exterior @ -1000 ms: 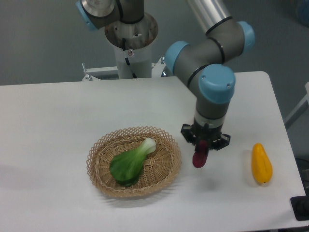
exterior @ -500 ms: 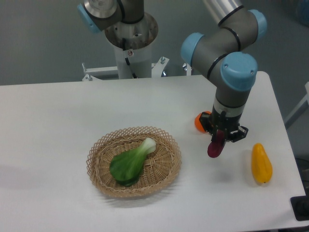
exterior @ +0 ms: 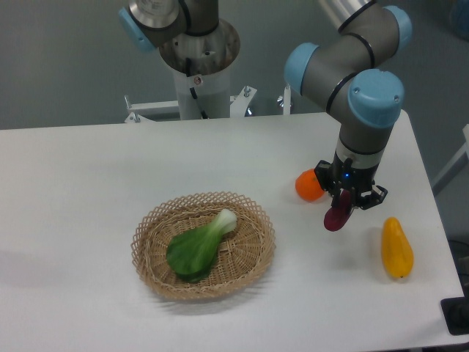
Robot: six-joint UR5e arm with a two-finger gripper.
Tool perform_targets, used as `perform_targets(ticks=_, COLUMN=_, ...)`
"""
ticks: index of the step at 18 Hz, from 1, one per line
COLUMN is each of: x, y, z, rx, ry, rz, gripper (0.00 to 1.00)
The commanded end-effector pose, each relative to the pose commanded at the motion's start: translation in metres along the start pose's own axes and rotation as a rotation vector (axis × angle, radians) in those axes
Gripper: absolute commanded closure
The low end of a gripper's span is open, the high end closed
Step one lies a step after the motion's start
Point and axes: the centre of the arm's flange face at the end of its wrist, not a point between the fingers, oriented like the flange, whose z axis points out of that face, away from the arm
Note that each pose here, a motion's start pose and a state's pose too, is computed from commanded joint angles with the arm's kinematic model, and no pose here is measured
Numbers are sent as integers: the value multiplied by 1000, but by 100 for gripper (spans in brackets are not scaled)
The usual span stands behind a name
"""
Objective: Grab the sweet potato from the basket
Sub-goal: 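Lift the sweet potato out of the basket toward the orange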
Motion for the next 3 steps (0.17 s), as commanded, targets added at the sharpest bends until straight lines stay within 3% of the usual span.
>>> perform_targets(ticks=3, x=0, y=0, z=0, rx=0, ry=-1, rz=0, gripper=68)
